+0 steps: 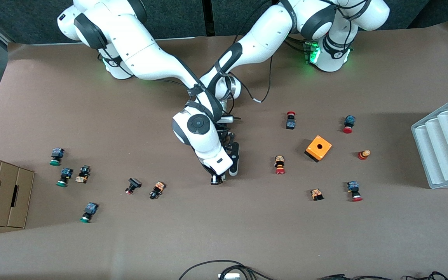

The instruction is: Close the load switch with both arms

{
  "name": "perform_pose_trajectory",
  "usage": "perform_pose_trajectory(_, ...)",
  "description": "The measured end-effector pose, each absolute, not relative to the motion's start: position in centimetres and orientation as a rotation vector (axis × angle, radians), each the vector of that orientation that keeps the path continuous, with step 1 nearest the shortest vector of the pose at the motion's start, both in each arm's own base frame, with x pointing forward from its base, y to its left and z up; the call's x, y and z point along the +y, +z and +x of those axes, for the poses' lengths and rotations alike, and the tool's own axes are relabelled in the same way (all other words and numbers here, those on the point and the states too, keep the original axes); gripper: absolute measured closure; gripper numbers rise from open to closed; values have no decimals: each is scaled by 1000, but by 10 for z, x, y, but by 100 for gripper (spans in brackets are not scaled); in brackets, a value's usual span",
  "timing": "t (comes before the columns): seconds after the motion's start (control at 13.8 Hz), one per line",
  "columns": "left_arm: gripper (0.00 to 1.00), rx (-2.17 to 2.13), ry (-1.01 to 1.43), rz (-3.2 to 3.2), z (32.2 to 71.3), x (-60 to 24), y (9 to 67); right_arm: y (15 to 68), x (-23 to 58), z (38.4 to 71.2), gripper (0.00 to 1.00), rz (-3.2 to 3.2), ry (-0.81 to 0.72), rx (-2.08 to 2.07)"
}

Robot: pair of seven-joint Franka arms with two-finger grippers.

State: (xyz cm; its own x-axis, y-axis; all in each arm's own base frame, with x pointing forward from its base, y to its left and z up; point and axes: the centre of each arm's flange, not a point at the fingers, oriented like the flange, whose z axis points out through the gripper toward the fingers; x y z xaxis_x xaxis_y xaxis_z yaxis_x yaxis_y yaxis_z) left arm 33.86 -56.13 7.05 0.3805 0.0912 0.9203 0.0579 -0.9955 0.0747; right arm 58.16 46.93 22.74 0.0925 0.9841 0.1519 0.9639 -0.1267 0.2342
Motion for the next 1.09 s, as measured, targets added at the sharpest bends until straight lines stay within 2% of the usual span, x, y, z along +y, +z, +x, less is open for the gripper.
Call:
perform_pose_trajectory(0.29, 52, 140, 1726, 2585, 339, -561, 70, 244, 476, 586, 24, 2258, 469, 2023)
perform_pose_trajectory(0.51, 52, 140, 1726, 2585, 339, -561, 70, 262, 479, 589, 0, 2256, 512, 2015)
perform_pose_trajectory(1.09, 52, 140, 1726, 2585, 339, -561, 70, 373, 476, 581, 0, 2553, 553, 1717)
